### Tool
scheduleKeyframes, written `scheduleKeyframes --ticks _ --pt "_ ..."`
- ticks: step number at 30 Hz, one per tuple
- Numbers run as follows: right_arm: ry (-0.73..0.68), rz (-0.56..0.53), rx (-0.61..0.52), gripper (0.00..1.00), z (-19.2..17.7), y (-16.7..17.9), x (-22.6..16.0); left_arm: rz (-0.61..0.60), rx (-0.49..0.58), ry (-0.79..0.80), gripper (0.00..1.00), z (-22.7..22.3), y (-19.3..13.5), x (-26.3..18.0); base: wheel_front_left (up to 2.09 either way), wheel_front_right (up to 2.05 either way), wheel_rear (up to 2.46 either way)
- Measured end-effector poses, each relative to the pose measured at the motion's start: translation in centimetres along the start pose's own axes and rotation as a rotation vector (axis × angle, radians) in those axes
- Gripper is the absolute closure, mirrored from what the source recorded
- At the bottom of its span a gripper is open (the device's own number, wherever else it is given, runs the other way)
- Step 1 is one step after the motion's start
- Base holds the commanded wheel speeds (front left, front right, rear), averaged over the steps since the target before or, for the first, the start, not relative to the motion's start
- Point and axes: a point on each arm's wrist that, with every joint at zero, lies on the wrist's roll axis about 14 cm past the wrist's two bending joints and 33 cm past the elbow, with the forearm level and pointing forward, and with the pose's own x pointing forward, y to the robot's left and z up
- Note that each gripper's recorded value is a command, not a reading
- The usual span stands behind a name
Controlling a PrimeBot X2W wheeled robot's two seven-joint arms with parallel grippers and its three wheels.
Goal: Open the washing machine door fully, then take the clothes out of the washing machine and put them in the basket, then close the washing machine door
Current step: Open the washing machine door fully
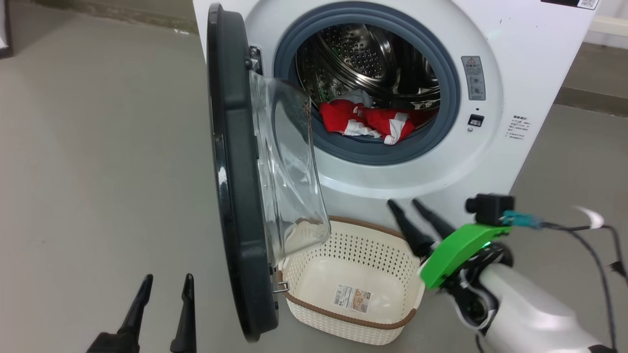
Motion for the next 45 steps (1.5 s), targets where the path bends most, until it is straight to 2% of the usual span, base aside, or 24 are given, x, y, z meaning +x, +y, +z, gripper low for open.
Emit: scheduleKeyframes --ticks 5,15,21,41,42,44,45 --pt "-0.129 -0.065 -0.131 0.0 3.2 -2.4 -1.2 -0.009 -0.003 0.001 0.0 -0.1 -0.2 -0.1 0.0 0.0 0.0" --pt "-0.206 -0.194 -0.299 0.0 1.4 -4.9 -6.5 -0.021 0.0 -0.005 0.0 0.2 -0.4 -0.2 0.0 0.0 0.0" --pt "-0.193 -0.231 -0.274 0.0 0.1 -5.8 -8.2 -0.023 -0.001 -0.009 0.0 0.2 -0.4 -0.4 0.0 0.0 0.0" --pt "-0.19 -0.24 -0.239 0.0 -0.2 -6.0 -8.4 -0.027 0.016 0.025 0.0 -0.5 -0.2 -0.8 0.0 0.0 0.0" --pt "-0.19 -0.241 -0.237 0.0 -0.2 -6.1 -8.4 -0.034 0.023 0.033 0.19 -0.7 -0.3 -0.8 0.0 0.0 0.0" --pt "-0.19 -0.242 -0.233 0.0 -0.3 -6.1 -8.4 -0.037 0.026 0.039 1.0 -0.8 -0.4 -0.8 0.0 0.0 0.0" --pt "-0.19 -0.243 -0.231 0.0 -0.3 -6.1 -8.4 -0.04 0.028 0.044 1.0 -0.8 -0.5 -0.8 0.0 0.0 0.0"
